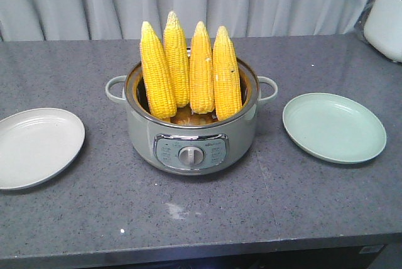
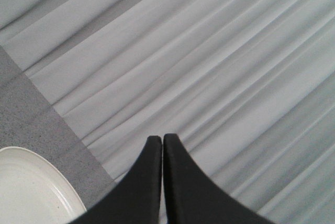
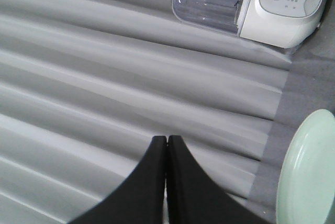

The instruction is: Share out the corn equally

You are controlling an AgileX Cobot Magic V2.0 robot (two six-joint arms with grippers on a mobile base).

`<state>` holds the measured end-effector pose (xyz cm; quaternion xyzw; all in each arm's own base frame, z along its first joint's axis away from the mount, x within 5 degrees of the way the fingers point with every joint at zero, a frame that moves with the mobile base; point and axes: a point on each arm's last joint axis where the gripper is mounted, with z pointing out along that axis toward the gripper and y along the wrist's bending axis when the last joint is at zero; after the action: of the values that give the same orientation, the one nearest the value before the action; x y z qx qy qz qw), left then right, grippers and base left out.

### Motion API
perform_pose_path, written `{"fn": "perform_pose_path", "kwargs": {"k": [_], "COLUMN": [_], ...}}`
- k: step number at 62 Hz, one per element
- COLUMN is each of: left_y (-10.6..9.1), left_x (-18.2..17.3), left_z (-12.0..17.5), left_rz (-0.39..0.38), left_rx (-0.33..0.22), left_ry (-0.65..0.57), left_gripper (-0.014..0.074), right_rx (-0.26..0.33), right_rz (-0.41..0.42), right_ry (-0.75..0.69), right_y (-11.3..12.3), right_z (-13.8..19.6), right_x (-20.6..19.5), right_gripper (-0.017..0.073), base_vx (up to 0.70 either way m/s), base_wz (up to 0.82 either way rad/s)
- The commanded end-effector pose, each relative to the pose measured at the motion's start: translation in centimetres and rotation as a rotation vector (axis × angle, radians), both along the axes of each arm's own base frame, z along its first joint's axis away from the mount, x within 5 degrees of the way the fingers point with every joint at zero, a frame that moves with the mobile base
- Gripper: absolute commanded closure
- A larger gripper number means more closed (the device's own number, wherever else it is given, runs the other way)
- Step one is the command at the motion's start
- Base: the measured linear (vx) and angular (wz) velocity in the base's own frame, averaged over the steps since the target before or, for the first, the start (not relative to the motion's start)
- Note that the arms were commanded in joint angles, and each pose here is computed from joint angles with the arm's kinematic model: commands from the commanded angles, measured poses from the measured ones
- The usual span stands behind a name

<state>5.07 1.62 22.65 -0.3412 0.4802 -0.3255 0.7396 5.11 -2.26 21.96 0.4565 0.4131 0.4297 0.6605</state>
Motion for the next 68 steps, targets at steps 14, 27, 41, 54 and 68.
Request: {"fn": "perform_pose_path", "kwargs": {"k": [14, 27, 41, 54, 68], "left_y": [-0.6, -1.6, -1.9, -2.3, -3.0], "left_x": [-0.8, -2.6, -3.0, -1.4, 0.9], "left_z": [3.0, 7.8, 10.4, 11.7, 12.3], "left_rz": [-0.071, -0.096, -0.110, -0.166, -0.241], "left_rx": [-0.014, 0.231, 0.294, 0.395, 0.479], "left_ry": [-0.062, -0.032, 0.036, 0.217, 0.261], "left_gripper": [0.0601, 0.0601, 0.0601, 0.0601, 0.0601], "right_rx": [-0.494, -0.919, -1.283, -1.390, -1.380], "right_rz": [0.096, 0.147, 0.183, 0.169, 0.132], "right_ry": [0.060, 0.216, 0.363, 0.391, 0.363], "right_y": [2.0, 3.0, 3.2, 3.0, 3.0], "right_z": [4.1, 9.4, 12.9, 13.3, 13.6], "right_x": [-0.5, -0.2, 2.0, 4.0, 4.1], "right_gripper": [0.0564, 0.0564, 0.0564, 0.0564, 0.0564], "base_vx": [0.00, 0.00, 0.00, 0.00, 0.00], "base_wz": [0.00, 0.00, 0.00, 0.00, 0.00]}}
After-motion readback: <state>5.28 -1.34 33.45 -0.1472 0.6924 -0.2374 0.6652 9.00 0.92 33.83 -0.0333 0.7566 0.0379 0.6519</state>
